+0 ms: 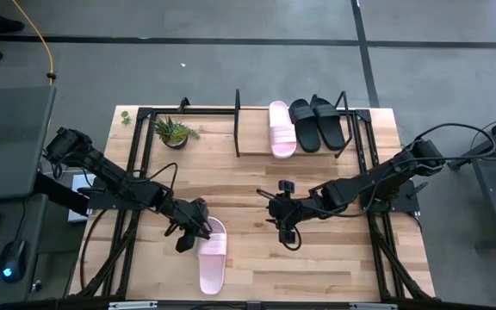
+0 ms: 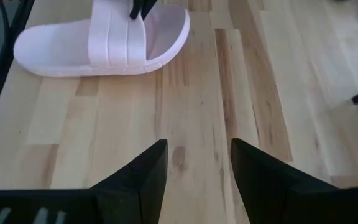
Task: Pick and place slides into the shelf
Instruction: Put the pink slide on the shelf
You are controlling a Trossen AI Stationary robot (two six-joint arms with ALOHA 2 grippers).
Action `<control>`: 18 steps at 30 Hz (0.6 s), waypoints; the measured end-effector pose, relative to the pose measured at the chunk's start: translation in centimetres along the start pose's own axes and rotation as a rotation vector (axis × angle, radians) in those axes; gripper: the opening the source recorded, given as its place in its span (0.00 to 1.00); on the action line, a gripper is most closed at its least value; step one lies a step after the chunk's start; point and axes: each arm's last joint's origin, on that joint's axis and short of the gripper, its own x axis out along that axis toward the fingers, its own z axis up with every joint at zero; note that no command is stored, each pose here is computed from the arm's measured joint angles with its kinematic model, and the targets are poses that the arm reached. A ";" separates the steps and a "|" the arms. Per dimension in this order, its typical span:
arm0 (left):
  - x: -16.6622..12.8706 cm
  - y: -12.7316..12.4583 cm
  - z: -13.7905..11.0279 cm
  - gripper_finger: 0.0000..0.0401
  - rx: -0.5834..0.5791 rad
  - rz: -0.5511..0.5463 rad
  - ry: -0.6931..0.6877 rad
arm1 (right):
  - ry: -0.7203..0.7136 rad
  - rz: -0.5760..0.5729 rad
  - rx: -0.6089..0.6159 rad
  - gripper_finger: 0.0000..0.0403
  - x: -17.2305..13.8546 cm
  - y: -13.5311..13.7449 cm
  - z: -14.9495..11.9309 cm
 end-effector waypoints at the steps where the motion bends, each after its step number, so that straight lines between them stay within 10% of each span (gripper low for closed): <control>1: 0.0 -0.1 0.2 0.01 0.007 0.001 0.004 | -0.003 0.001 -0.022 0.42 0.0 0.0 0.0; 18: -0.9 -4.2 3.2 0.00 0.212 -0.141 -0.037 | -0.181 0.050 -0.371 0.42 -0.6 2.0 1.2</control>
